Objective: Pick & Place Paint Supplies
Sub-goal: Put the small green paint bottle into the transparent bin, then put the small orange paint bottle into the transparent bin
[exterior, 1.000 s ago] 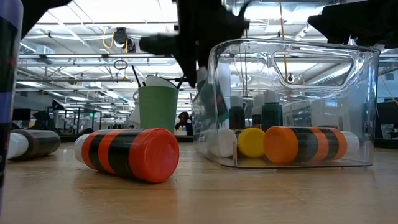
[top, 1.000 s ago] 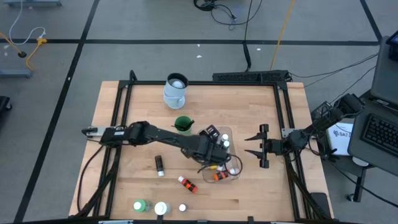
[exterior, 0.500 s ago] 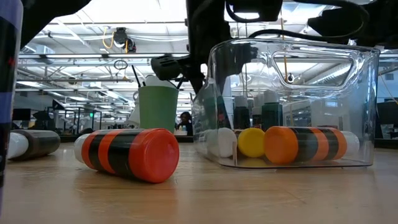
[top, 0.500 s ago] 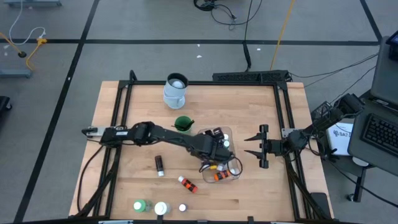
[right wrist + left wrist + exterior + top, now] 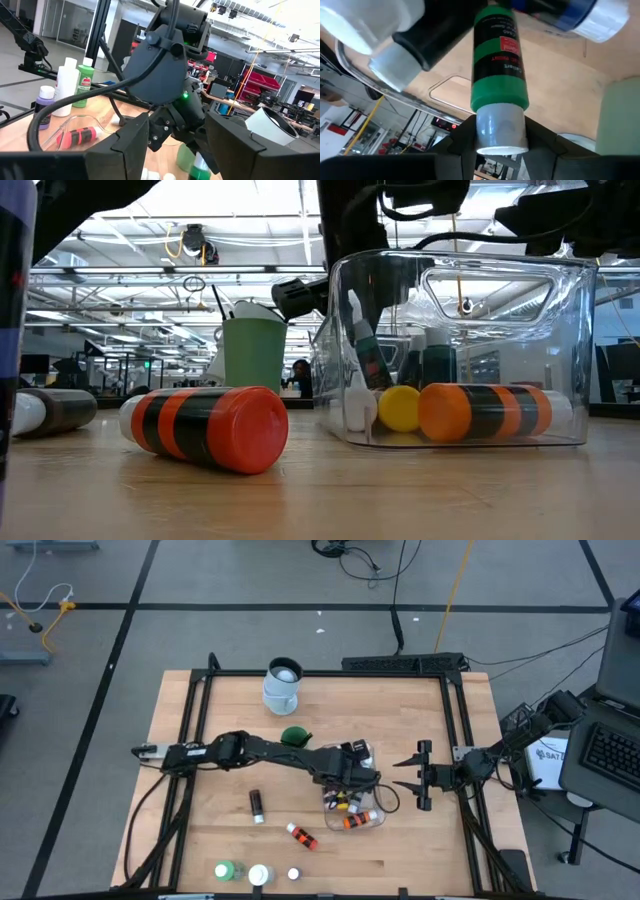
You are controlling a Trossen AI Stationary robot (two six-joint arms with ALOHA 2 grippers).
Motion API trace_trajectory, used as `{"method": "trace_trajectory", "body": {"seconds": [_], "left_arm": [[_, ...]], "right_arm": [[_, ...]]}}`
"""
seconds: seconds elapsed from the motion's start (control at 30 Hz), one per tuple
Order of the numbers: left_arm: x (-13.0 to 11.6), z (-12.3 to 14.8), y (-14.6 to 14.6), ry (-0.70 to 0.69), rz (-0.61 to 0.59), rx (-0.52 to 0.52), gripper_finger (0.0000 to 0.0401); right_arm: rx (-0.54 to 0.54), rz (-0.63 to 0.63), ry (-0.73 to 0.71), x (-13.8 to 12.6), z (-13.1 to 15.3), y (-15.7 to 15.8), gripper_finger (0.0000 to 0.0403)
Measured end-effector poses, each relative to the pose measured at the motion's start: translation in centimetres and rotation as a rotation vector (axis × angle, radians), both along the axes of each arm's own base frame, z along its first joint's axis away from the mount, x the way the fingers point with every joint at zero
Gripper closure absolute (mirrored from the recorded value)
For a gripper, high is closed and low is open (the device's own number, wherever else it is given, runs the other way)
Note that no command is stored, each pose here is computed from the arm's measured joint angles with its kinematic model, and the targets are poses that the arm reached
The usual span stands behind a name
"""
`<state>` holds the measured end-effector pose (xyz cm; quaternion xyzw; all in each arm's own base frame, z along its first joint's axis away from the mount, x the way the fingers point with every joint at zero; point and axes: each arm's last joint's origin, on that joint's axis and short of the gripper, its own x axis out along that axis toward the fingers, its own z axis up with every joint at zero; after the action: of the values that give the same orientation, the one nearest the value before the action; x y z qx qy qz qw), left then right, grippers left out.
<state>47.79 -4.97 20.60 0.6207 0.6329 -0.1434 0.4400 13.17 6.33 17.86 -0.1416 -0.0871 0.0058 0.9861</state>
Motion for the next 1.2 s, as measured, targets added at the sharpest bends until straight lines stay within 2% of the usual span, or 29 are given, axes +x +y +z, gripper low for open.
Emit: {"method": "trace_trajectory", "body": {"seconds": [0.1, 0.27, 0.47, 0.6, 0.67, 0.8, 0.9, 0.97, 1.0, 1.07, 1.13, 1.2], "left_arm": [[0.2, 0.0, 0.0, -0.014, -0.004, -0.002, 0.0260], [1.1, 0.2, -0.3, -0.126, -0.006, -0.019, 0.0257], [1.2, 0.2, -0.3, -0.149, 0.012, -0.028, 0.0255], [1.0, 0.4, -0.5, -0.198, 0.067, 0.031, 0.0255], [0.5, 1.1, -0.6, -0.201, 0.080, 0.083, 0.0255], [-1.3, 4.3, -1.5, -0.277, 0.126, 0.176, 0.0254], [-3.6, 7.8, -1.9, -0.414, 0.236, 0.162, 0.0254], [-5.9, 10.5, -1.9, -0.539, 0.378, 0.091, 0.0254], [-7.0, 12.1, -1.7, -0.636, 0.488, 0.002, 0.0254], [-9.2, 14.7, -1.2, -0.778, 0.723, -0.255, 0.0254], [-11.7, 16.9, -0.8, -0.793, 0.908, -0.523, 0.0254], [-14.5, 17.9, -1.0, -0.783, 0.971, -0.613, 0.0254]], "right_arm": [[0.002, 0.000, 0.000, 0.0, 0.0, 0.0, 0.0216], [0.002, 0.001, 0.000, 0.0, 0.0, 0.0, 0.0218], [0.002, 0.002, 0.000, 0.0, 0.0, 0.0, 0.0223], [0.002, 0.001, 0.001, 0.0, 0.0, 0.0, 0.0223], [0.002, 0.001, 0.000, 0.0, 0.0, 0.0, 0.0223], [0.002, 0.002, 0.001, 0.0, 0.0, 0.0, 0.0225], [0.001, 0.002, 0.008, 0.0, -0.1, 0.0, 0.0225], [0.009, 0.005, 0.018, 0.0, -0.2, 0.0, 0.0226], [0.015, 0.006, 0.019, 0.0, -0.2, 0.0, 0.0227], [0.011, 0.006, 0.028, 0.0, -0.3, 0.0, 0.0227], [0.011, 0.006, 0.029, 0.0, -0.3, 0.0, 0.0227], [0.010, 0.006, 0.030, 0.0, -0.3, 0.0, 0.0228]]}}
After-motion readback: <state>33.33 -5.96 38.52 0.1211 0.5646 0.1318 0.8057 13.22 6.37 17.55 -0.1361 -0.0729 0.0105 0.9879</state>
